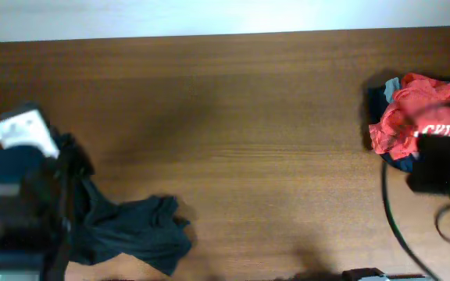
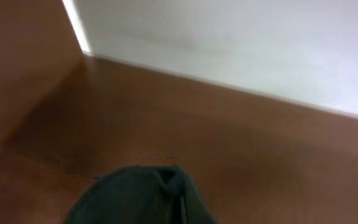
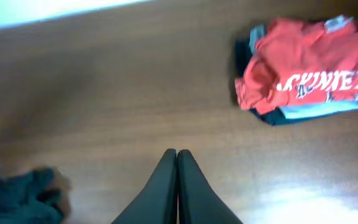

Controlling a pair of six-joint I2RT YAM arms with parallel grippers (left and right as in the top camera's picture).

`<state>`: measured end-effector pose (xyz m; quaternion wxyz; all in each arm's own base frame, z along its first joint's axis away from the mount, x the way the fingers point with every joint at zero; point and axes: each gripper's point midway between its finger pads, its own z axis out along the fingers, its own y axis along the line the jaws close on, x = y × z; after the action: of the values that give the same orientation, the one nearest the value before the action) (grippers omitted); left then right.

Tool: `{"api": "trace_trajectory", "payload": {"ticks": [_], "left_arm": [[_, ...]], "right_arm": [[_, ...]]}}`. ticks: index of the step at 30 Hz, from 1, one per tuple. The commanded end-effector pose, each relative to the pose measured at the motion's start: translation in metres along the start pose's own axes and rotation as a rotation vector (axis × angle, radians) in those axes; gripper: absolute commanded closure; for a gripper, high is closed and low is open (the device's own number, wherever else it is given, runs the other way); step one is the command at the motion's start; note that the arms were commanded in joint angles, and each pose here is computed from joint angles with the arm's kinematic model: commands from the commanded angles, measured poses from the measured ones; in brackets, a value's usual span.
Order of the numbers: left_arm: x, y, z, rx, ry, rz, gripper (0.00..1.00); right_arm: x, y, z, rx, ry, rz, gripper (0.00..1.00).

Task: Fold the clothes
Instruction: 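Lift the garment and release it with the right gripper, then reach the right gripper toward the garment hanging from the left gripper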

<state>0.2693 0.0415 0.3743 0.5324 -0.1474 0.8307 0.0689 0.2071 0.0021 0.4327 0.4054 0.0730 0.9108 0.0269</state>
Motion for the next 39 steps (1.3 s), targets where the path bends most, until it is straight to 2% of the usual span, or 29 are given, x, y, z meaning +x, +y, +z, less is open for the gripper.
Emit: {"api": "trace_trajectory", "payload": {"ticks": [1, 7, 12, 14, 19, 23, 28, 33, 39], "left_arm": [[0.020, -0.014, 0.030, 0.026, 0.122, 0.009, 0.99], [0.046, -0.030, 0.073, 0.038, 0.263, 0.043, 0.99], [0.039, -0.038, 0.084, 0.058, 0.238, 0.034, 0.99], [0.030, -0.039, 0.082, 0.066, 0.201, 0.024, 0.99], [-0.002, -0.041, 0.068, 0.095, 0.065, -0.012, 0.99], [-0.036, -0.042, 0.049, 0.125, -0.068, -0.048, 0.99], [-0.076, -0.053, 0.027, 0.220, -0.231, -0.085, 0.99], [-0.101, -0.065, 0.015, 0.297, -0.332, -0.101, 0.99], [-0.109, -0.064, 0.013, 0.297, -0.365, -0.111, 0.99]], "right_arm": [[0.009, -0.005, 0.028, 0.042, 0.100, 0.009, 0.96], [0.019, -0.001, 0.066, 0.044, 0.207, 0.004, 0.96], [0.021, 0.033, 0.089, -0.151, 0.235, -0.020, 0.96], [0.027, 0.047, 0.102, -0.234, 0.257, -0.036, 0.95], [0.055, 0.079, 0.141, -0.447, 0.341, -0.060, 0.75], [0.087, 0.117, 0.167, -0.689, 0.392, -0.072, 0.64], [0.122, 0.166, 0.185, -0.896, 0.425, -0.141, 0.50], [0.152, 0.212, 0.202, -0.971, 0.494, -0.206, 0.48], [0.186, 0.250, 0.228, -0.977, 0.583, -0.232, 0.49]]}}
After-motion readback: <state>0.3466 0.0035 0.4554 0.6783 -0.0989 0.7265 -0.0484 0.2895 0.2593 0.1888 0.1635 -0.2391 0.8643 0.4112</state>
